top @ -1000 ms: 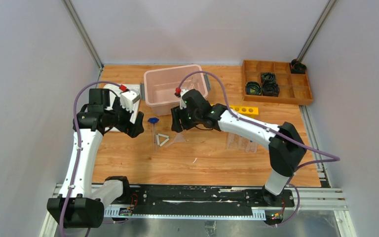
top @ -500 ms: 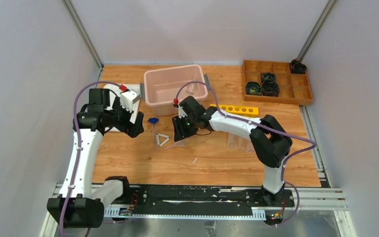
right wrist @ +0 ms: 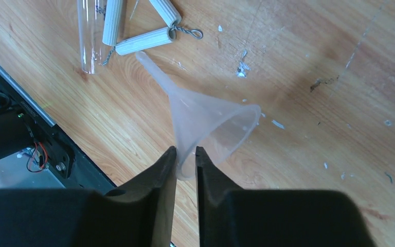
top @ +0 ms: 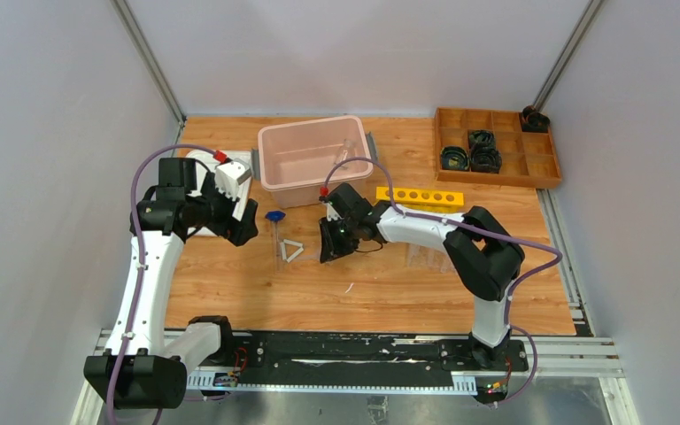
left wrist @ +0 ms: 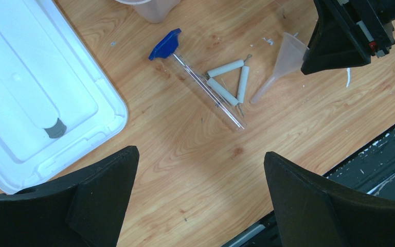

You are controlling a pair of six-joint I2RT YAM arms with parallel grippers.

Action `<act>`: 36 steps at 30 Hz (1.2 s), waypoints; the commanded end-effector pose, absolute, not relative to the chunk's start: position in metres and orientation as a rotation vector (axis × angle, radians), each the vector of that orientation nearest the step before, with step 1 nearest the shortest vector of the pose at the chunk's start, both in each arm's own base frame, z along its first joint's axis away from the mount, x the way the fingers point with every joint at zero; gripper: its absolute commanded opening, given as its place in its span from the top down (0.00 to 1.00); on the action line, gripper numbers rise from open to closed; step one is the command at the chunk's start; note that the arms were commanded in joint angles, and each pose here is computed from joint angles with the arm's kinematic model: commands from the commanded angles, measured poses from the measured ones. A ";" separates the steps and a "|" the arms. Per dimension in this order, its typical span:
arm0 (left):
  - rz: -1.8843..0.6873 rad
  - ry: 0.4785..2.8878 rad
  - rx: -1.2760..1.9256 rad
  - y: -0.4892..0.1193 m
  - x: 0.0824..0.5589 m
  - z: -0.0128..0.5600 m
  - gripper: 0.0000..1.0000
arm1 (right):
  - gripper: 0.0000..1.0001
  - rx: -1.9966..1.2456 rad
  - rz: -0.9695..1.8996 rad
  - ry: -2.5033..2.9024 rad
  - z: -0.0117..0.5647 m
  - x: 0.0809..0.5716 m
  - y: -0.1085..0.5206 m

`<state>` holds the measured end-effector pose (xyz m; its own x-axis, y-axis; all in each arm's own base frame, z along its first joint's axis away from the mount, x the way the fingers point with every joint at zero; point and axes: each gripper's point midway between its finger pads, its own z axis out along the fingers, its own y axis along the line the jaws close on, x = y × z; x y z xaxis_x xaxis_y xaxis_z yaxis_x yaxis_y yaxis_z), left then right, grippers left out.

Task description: Organize the chemistry lab equipment

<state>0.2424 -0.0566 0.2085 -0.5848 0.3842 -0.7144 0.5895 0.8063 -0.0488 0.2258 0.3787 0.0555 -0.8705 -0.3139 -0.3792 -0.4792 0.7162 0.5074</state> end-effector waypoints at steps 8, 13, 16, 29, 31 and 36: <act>-0.343 2.217 0.723 -0.056 0.245 0.223 0.02 | 1.00 -0.612 1.014 2.552 0.097 0.233 0.387; -0.344 2.223 0.725 -0.055 0.245 0.220 0.02 | 1.00 -0.775 1.026 2.445 0.169 0.243 0.380; -0.352 2.227 0.725 -0.056 0.244 0.219 0.02 | 1.00 -0.831 0.980 2.383 0.208 0.254 0.369; -0.368 2.246 0.726 -0.057 0.242 0.211 0.01 | 0.99 -0.536 0.741 2.381 0.225 0.407 0.333; -0.375 2.254 0.724 -0.057 0.242 0.209 0.01 | 0.96 -0.515 0.677 2.415 0.212 0.426 0.331; -0.370 2.262 0.732 -0.056 0.243 0.206 0.01 | 0.79 -0.489 0.584 2.467 0.184 0.449 0.329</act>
